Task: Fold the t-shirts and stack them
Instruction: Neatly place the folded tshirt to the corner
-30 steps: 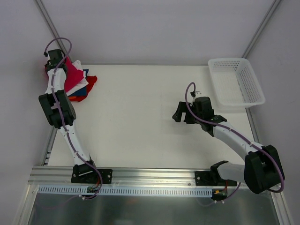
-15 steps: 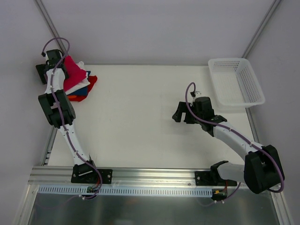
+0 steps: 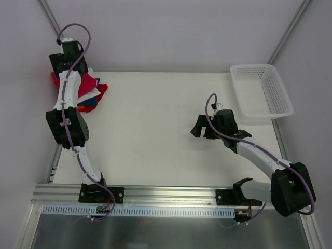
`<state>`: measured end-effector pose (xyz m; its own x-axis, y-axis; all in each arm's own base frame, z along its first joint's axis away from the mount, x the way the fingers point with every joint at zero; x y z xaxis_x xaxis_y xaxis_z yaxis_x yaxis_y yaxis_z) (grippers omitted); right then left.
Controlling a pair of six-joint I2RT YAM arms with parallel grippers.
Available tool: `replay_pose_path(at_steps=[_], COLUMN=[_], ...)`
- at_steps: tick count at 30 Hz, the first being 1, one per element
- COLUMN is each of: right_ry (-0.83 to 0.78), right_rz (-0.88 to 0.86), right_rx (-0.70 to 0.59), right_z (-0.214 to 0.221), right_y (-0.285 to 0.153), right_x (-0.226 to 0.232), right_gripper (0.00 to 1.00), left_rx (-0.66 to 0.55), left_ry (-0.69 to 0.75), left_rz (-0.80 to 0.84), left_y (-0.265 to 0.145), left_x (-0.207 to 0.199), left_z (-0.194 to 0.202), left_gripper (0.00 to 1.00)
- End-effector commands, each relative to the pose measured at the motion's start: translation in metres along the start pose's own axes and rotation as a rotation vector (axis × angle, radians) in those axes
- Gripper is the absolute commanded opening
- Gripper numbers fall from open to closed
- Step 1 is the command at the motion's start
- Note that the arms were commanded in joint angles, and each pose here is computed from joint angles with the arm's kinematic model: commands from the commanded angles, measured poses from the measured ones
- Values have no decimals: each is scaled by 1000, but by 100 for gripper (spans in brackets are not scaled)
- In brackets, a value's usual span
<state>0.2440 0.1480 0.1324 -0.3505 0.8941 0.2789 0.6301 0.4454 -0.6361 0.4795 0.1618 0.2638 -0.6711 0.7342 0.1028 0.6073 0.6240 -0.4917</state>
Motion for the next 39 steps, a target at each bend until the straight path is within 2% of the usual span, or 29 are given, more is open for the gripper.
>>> replay_pose_path(at_steps=[1, 6, 10, 16, 22, 29, 34, 39], right_ry=[2, 3, -3, -3, -20, -35, -61, -87], right_rz=[-40, -41, -33, -1, 50, 138, 216, 275], right_rx=[-76, -88, -94, -88, -74, -22, -1, -38], right_z=[-13, -13, -13, -10, -11, -13, -16, -21], right_y=[-7, -12, -16, -27, -34, -37, -43, -52], right_x=[6, 7, 6, 3, -1, -10, -18, -25], right_gripper=[99, 99, 99, 99, 100, 100, 100, 100], left_rx=[-130, -193, -224, -172, -29, 115, 157, 152], left_ry=[-39, -68, -90, -122, -116, -81, -8, 48], left_rz=[57, 139, 279, 471, 679, 802, 887, 948], left_y=[-60, -106, -148, -186, -215, -241, -264, -286], left_x=[-6, -23, -44, -87, -136, -177, -197, -203], left_z=[-42, -55, -60, -38, 18, 100, 140, 156], left_gripper=[99, 99, 99, 99, 99, 99, 99, 99])
Point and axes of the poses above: each gripper's point midway between its finger pads, its own y axis out along the fingers, its own x axis along the line the jaws close on, z = x × y, the point moved 6 cm from there along -y, back along the fingers, and after that the axes turned 12 degrees about -y, right-handed, at the moved point
